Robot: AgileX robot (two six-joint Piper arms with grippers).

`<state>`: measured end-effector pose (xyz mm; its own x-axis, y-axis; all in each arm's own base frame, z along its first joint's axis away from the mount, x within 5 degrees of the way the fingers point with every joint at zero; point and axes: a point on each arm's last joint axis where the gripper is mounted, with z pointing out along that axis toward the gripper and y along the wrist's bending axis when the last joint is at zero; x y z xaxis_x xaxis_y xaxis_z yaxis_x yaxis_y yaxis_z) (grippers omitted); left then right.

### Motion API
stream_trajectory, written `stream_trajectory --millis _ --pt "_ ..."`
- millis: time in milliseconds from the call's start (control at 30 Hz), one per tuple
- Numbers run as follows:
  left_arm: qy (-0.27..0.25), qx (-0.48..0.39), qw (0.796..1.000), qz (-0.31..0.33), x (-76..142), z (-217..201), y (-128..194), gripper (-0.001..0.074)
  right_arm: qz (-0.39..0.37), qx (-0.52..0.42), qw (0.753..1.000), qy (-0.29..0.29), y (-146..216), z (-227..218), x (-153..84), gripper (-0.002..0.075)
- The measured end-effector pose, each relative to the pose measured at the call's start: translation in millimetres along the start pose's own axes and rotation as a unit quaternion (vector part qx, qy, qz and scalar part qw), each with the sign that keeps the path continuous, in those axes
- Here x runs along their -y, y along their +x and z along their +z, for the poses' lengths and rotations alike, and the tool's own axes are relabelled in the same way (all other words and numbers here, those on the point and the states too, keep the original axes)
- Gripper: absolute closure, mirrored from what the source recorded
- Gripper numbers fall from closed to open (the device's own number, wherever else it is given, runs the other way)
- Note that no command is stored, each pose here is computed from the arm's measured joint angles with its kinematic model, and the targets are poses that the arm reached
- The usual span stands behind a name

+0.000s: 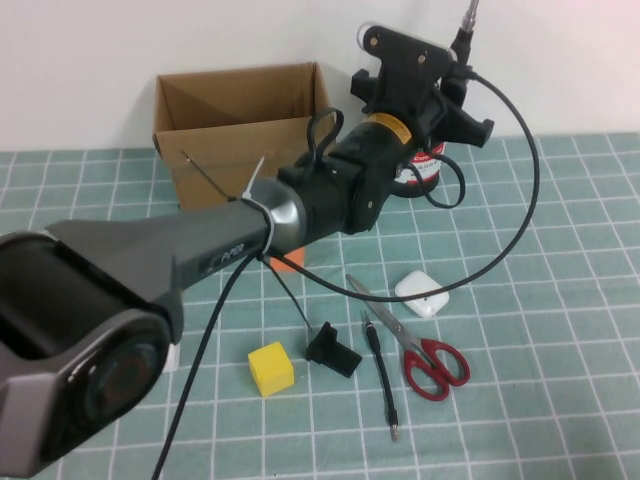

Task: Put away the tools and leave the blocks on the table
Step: Place the picked object into the round holder

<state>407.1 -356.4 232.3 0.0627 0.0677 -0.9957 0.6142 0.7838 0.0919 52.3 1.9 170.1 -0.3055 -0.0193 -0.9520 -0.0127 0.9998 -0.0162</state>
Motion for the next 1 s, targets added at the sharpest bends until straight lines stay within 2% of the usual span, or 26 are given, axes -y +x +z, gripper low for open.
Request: stream_trajectory --millis 433,1000 --pt "-0.068 -0.012 0.997 -0.036 -13 11 34 0.0563 0.000 0.000 1.000 0.000 0 0 0 0.0734" --pt "-0.102 -0.014 0.993 -0.062 -18 20 49 0.0563 0.000 0.000 1.000 0.000 0 0 0 0.0734"
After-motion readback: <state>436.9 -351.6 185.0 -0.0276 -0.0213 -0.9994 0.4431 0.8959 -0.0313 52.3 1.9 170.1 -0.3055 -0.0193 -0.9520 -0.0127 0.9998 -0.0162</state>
